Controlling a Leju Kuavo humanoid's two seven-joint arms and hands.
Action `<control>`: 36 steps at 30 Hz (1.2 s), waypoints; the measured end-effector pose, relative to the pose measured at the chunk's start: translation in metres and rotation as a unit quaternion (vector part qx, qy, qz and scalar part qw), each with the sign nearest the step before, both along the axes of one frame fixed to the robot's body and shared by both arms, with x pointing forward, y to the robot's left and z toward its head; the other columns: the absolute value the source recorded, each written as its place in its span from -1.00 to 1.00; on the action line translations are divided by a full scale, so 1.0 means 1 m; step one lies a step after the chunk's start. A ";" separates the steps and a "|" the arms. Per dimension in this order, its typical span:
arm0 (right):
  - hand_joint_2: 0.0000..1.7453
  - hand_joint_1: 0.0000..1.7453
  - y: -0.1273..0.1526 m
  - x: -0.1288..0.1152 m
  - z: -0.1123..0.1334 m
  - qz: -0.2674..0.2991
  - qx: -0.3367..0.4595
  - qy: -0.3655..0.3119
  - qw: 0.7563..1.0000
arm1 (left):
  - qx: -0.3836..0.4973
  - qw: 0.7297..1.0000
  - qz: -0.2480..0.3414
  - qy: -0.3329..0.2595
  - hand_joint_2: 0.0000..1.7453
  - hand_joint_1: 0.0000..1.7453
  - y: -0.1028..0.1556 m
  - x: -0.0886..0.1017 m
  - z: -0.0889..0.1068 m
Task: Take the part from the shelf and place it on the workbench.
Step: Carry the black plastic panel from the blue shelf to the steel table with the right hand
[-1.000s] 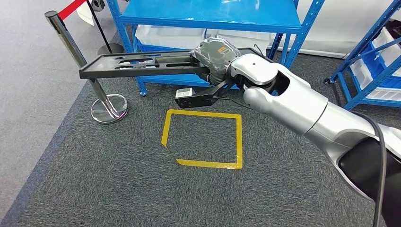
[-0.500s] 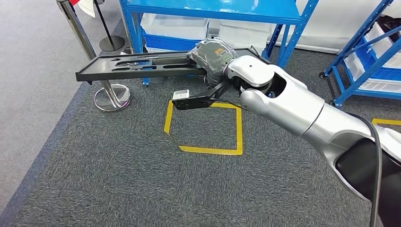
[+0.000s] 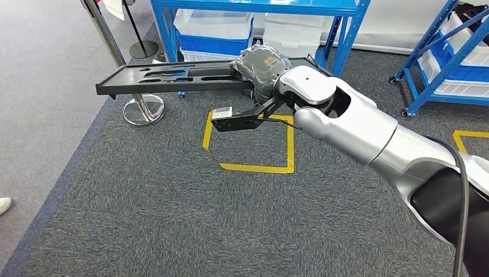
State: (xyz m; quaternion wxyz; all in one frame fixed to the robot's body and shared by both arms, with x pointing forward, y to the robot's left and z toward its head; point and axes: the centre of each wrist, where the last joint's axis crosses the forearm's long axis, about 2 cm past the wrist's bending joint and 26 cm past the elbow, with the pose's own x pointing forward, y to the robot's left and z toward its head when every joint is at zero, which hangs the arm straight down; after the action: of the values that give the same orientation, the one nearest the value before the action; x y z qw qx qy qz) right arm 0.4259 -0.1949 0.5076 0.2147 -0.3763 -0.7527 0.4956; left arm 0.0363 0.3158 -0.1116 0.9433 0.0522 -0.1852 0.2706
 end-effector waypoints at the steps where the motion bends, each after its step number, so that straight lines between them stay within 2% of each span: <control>1: 1.00 1.00 0.000 0.000 0.000 0.000 0.000 0.000 1.000 | 0.001 1.000 0.000 0.000 1.00 -1.00 0.001 0.001 0.000; 16: 1.00 1.00 -0.002 0.003 -0.002 -0.006 -0.001 0.007 1.000 | -0.006 1.000 0.005 -0.007 1.00 -1.00 0.002 0.003 0.000; 23: 1.00 1.00 0.000 0.001 0.009 -0.005 -0.002 -0.004 1.000 | -0.005 1.000 0.006 -0.004 1.00 -1.00 0.003 0.000 0.000; 36: 1.00 1.00 -0.002 0.002 0.009 -0.010 -0.003 -0.002 1.000 | -0.001 1.000 0.003 -0.007 1.00 -1.00 0.008 -0.003 0.000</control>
State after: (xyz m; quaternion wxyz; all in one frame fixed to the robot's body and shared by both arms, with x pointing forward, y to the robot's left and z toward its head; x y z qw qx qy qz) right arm 0.4282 -0.1968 0.5167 0.2172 -0.3858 -0.7475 0.4952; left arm 0.0330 0.3234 -0.1116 0.9413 0.0500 -0.1910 0.2738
